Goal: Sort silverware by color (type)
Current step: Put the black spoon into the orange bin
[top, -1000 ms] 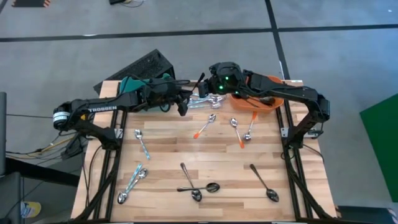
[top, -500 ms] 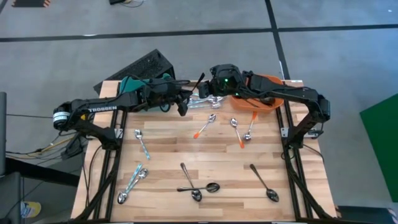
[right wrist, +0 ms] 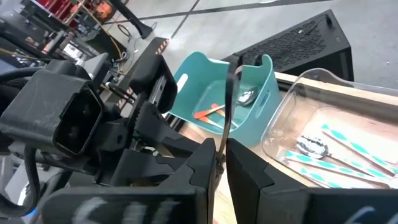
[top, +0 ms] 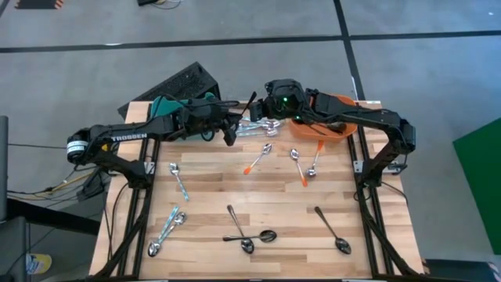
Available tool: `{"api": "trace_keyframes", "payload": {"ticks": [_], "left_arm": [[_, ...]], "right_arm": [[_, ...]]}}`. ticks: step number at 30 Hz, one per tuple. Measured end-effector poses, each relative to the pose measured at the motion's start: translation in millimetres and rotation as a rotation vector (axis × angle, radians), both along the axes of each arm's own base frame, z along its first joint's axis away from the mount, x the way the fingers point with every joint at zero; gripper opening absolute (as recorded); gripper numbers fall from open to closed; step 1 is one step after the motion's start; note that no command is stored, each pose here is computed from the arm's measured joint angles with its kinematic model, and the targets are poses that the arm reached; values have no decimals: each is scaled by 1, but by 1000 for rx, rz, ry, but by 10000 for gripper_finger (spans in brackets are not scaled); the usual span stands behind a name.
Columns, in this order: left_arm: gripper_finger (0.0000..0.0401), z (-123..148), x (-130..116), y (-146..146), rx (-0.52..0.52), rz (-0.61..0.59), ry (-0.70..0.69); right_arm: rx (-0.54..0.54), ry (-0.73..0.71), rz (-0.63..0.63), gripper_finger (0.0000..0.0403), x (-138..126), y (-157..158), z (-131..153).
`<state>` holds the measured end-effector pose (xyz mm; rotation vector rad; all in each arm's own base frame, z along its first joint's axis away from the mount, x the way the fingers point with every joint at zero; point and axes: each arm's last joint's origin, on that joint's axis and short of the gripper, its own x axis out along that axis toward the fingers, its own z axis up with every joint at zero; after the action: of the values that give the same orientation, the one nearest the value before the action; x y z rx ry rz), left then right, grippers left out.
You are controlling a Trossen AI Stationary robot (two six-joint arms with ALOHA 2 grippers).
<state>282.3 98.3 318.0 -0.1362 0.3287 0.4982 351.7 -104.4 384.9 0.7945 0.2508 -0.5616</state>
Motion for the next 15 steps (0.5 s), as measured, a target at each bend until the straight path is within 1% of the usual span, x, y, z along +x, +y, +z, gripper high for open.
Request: {"api": "trace_keyframes", "payload": {"ticks": [4,9,15], "left_arm": [[0,0,0,0,0,0,1],[0,0,0,0,-1,0,1],[0,0,0,0,-1,0,0]], "right_arm": [[0,0,-1,63,0,0,0],[12,36,-1,63,-1,0,-3],[27,27,-9,63,-1,0,-3]]}}
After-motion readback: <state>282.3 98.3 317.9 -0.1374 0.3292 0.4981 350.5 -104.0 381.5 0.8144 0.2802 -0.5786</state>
